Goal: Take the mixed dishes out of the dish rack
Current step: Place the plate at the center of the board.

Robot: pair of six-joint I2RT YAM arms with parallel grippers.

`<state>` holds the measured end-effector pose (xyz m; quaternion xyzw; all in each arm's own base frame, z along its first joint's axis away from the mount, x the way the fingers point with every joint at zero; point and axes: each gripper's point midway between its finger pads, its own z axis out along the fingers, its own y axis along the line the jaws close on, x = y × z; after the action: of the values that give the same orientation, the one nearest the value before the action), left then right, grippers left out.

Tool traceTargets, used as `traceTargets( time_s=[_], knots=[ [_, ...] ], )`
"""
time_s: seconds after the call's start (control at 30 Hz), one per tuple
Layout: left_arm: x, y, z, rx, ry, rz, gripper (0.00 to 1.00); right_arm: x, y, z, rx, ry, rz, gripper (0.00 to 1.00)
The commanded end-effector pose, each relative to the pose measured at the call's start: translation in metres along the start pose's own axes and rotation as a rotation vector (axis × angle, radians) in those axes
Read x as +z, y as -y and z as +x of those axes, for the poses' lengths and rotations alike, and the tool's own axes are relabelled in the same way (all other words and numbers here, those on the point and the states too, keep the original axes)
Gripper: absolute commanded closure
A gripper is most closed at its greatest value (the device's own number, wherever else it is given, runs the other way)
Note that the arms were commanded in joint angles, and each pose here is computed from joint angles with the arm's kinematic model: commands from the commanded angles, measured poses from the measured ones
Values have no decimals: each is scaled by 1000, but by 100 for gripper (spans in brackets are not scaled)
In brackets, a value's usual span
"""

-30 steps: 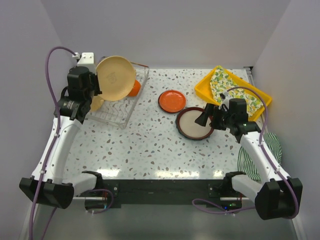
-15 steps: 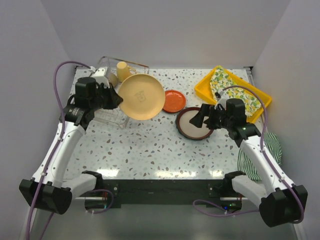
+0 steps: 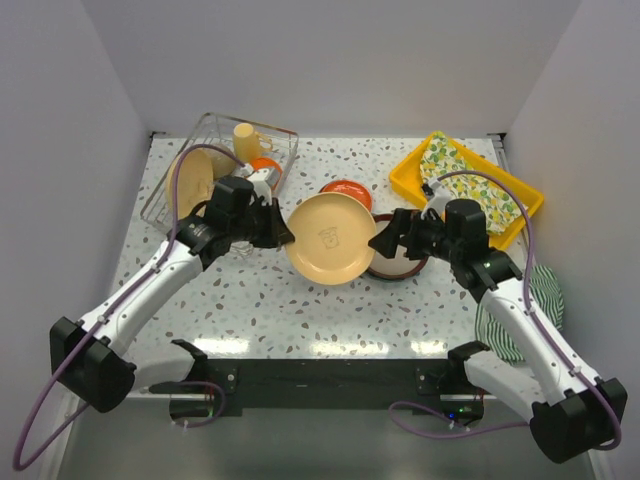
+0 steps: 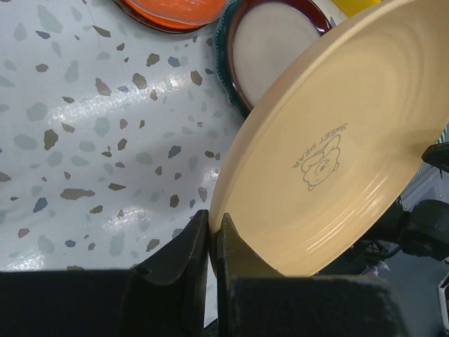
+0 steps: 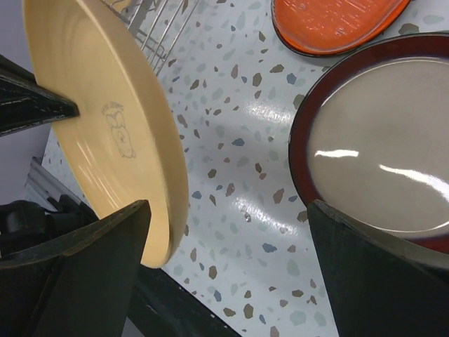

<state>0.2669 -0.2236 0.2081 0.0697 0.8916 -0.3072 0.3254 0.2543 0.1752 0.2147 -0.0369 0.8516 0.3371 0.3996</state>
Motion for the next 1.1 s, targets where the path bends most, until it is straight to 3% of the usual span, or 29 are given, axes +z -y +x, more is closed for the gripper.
traceTargets(
  time_s=[0.0, 0.1, 0.23, 0.47, 0.67, 0.7, 0.73, 0.83, 0.93, 1.07],
  knots=[
    [6, 25, -12, -21, 48, 59, 100, -9, -20, -25, -24, 94, -41, 3],
    [9, 27, -10, -13, 39, 54, 100, -8, -19, -21, -24, 89, -37, 6],
    [6, 36, -14, -1, 45, 76, 100, -4, -15, -17, -23, 75, -29, 19],
    [5, 46, -14, 13, 45, 96, 100, 5, -11, -11, -27, 49, -19, 51],
    [7, 48, -11, 19, 44, 86, 99, 9, -3, -9, -50, 35, 34, 90],
    [6, 47, -11, 20, 49, 78, 95, 9, 1, -9, -54, 35, 51, 98],
    [5, 44, -14, 24, 59, 64, 82, 9, 6, -10, -58, 42, 80, 100],
    [-1, 36, -24, 47, 112, 10, 56, 7, 21, -11, -82, 41, 164, 100],
    [-13, 28, -40, 91, 175, -60, 38, 6, 33, -7, -100, 11, 224, 100],
    [-30, 9, -58, 164, 248, -188, 28, 8, 51, -2, -106, -18, 306, 100]
  ],
)
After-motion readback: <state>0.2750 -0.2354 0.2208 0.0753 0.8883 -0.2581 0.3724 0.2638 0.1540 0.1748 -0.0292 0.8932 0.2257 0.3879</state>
